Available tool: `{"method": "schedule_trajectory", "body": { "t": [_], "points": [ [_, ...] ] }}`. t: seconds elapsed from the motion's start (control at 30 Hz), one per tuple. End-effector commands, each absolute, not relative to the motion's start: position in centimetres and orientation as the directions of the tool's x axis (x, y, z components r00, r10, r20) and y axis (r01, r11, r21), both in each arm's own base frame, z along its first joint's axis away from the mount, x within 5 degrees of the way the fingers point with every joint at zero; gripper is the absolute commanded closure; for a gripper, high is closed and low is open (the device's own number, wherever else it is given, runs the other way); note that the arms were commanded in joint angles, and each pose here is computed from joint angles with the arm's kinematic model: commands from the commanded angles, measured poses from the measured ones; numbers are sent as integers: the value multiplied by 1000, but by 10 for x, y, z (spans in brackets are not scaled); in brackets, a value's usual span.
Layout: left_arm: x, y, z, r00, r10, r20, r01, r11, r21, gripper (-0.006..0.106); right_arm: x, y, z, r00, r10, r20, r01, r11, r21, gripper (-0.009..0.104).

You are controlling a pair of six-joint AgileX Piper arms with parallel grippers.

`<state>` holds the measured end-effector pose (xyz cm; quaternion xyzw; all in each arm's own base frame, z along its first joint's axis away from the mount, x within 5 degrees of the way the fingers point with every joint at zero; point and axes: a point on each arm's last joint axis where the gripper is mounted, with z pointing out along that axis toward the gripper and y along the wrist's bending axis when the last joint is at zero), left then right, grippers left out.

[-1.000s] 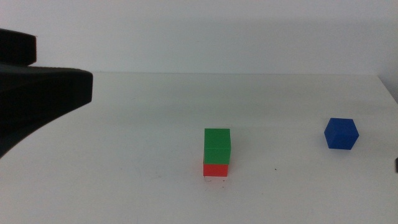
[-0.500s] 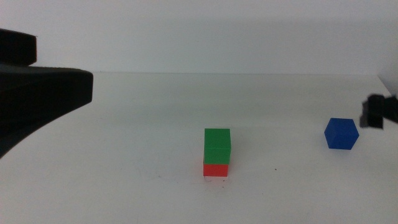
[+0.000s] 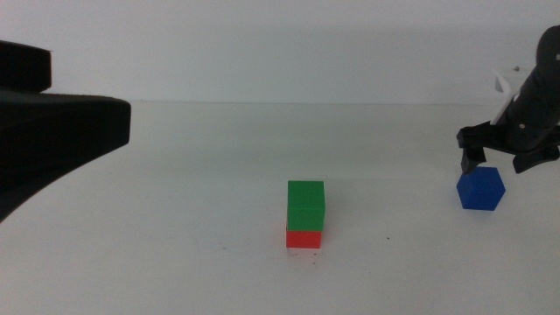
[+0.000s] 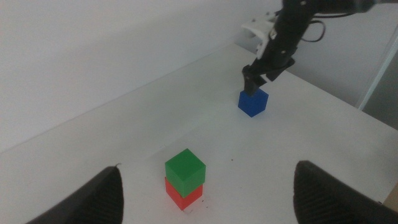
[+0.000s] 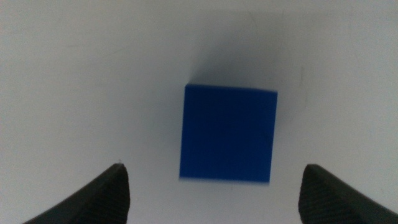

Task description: Stack red cubes first, then green, then blue cubes in a specific spot.

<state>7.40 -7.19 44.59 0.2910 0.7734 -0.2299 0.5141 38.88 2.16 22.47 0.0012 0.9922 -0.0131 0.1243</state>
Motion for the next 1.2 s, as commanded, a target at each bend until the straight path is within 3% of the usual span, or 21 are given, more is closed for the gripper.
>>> {"method": "schedule_trajectory", "body": {
  "t": [0.0,0.23,0.37,0.43,0.57,0.7,0.8,0.87,1.03,1.17],
  "points": [
    [74,-72,447,-293,201,-935,685,726,-59,7,399,15,219,-972,2,-236,10,999,-32,14],
    [74,-72,447,-293,201,-935,685,726,-59,7,415,6,187,-979,35,-200,40,999,-24,15],
    [74,-72,447,-293,201,-935,685,726,-59,7,424,6,166,-977,32,-210,38,999,-23,24],
    [74,-72,447,-293,201,-935,685,726,-59,7,428,6,158,-974,28,-226,35,999,-25,38],
    [74,-72,447,-293,201,-935,685,726,-59,7,425,11,169,-973,38,-229,45,999,-26,98],
    [74,-72,447,-292,200,-935,685,726,-59,7,396,65,241,-949,10,-316,28,998,-55,93],
    [74,-72,447,-292,200,-935,685,726,-59,7,368,121,282,-921,-12,-390,21,996,-82,93],
    [74,-71,447,-288,203,-936,683,729,-52,7,351,154,299,-924,-20,-382,15,996,-87,93],
    [74,-71,447,-288,203,-936,683,729,-52,7,320,231,322,-905,-42,-423,-43,999,-8,93],
    [75,-72,448,-280,195,-940,683,729,-52,7,311,262,320,-917,3,-399,-32,996,80,93]
  ]
}}
